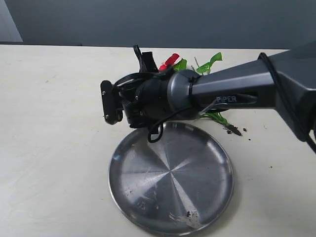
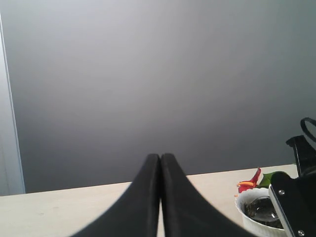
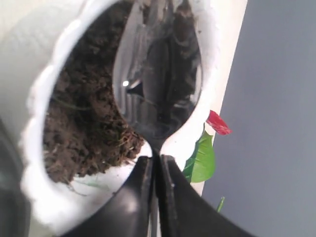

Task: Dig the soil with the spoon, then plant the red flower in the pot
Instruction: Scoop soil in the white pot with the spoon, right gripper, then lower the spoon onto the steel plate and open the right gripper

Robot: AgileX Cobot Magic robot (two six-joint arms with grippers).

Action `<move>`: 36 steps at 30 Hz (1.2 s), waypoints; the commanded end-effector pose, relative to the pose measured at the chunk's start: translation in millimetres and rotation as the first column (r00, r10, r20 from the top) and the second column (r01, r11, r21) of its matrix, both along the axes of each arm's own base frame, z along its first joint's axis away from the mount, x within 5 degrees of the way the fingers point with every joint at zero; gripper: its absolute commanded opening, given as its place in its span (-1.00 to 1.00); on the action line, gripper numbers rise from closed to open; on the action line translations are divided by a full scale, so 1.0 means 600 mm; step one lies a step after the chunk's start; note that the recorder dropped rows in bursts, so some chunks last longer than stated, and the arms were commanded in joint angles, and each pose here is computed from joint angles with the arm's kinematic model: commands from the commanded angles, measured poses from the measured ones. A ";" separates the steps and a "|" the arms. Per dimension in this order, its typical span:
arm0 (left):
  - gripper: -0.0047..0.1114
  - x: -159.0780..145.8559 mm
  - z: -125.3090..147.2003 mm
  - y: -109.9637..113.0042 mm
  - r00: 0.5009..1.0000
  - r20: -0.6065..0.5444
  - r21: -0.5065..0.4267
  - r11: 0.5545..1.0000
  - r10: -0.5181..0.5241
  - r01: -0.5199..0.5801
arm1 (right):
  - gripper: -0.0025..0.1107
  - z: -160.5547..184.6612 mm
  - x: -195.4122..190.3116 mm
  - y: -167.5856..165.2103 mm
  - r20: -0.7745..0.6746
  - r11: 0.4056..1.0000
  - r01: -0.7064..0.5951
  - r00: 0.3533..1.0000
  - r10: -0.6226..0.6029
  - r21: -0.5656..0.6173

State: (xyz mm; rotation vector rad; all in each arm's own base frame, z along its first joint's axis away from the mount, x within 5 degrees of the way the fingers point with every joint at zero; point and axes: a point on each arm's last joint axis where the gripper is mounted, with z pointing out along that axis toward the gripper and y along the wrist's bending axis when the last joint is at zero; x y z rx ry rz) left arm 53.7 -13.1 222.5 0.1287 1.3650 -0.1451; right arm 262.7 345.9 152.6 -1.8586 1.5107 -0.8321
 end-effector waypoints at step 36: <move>-0.91 -0.001 0.003 -0.001 1.000 0.008 -0.005 1.000 -0.010 0.010 | -0.97 -0.006 -0.105 -0.050 -0.620 0.886 0.444 0.735 -0.274 0.134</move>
